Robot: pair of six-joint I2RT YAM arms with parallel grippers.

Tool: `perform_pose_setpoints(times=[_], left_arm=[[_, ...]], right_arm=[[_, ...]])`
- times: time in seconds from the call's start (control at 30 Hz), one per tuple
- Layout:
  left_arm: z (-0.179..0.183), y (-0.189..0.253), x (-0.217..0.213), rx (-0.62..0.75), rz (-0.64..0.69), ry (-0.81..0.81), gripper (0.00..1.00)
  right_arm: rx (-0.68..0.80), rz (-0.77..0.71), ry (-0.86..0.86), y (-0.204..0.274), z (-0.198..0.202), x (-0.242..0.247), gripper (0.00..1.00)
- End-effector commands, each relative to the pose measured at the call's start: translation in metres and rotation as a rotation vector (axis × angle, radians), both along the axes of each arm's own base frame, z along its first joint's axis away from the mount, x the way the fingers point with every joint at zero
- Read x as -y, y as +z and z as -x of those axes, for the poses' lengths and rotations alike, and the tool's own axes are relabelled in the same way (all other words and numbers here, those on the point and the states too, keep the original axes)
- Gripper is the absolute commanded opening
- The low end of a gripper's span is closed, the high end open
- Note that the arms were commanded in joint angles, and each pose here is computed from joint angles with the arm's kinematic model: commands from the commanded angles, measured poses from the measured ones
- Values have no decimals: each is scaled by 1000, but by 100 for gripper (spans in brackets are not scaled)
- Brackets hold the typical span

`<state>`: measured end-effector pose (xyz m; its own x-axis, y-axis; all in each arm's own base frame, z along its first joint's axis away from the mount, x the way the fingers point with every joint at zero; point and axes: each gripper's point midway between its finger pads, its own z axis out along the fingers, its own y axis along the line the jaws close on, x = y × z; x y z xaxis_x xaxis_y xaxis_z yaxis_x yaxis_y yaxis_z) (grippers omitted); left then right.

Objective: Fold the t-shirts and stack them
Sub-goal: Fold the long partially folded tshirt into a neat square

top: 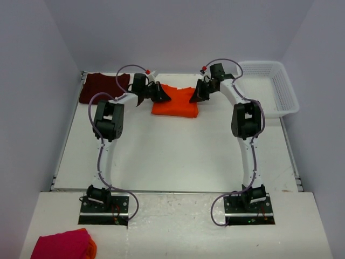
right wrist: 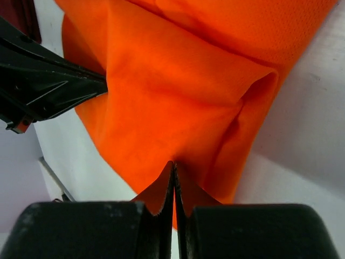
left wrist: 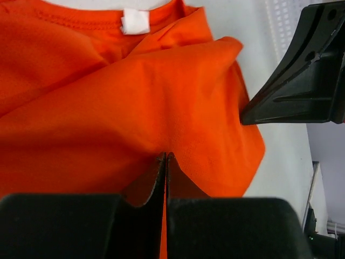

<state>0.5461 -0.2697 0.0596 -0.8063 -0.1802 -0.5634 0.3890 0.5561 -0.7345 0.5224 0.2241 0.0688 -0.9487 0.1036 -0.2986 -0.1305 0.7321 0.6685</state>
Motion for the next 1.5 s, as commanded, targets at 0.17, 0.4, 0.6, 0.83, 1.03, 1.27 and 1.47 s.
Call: perform_pose_setpoints(times=[0.17, 0.4, 0.6, 0.83, 1.03, 1.27, 1.47], left_arm=[[5, -30, -8, -158, -59, 59, 0], [73, -45, -22, -301, -149, 163, 0], [149, -54, -21, -374, -211, 163, 0], [268, -39, -29, -373, -211, 131, 0], [325, -22, -52, -340, -194, 140, 0], [357, -17, -65, -314, -207, 117, 0], [359, 9, -65, -216, -203, 102, 0]], right_arm=[[-142, -90, 19, -6, 23, -23, 0], [-220, -107, -6, -24, 80, -31, 0], [-237, -66, 3, -37, 141, -38, 0], [-167, 22, 24, -37, 232, -41, 0], [-154, 41, -6, -42, 297, -27, 0], [-150, 61, 7, -48, 359, -15, 0], [-13, 88, 91, -24, 365, -19, 0]])
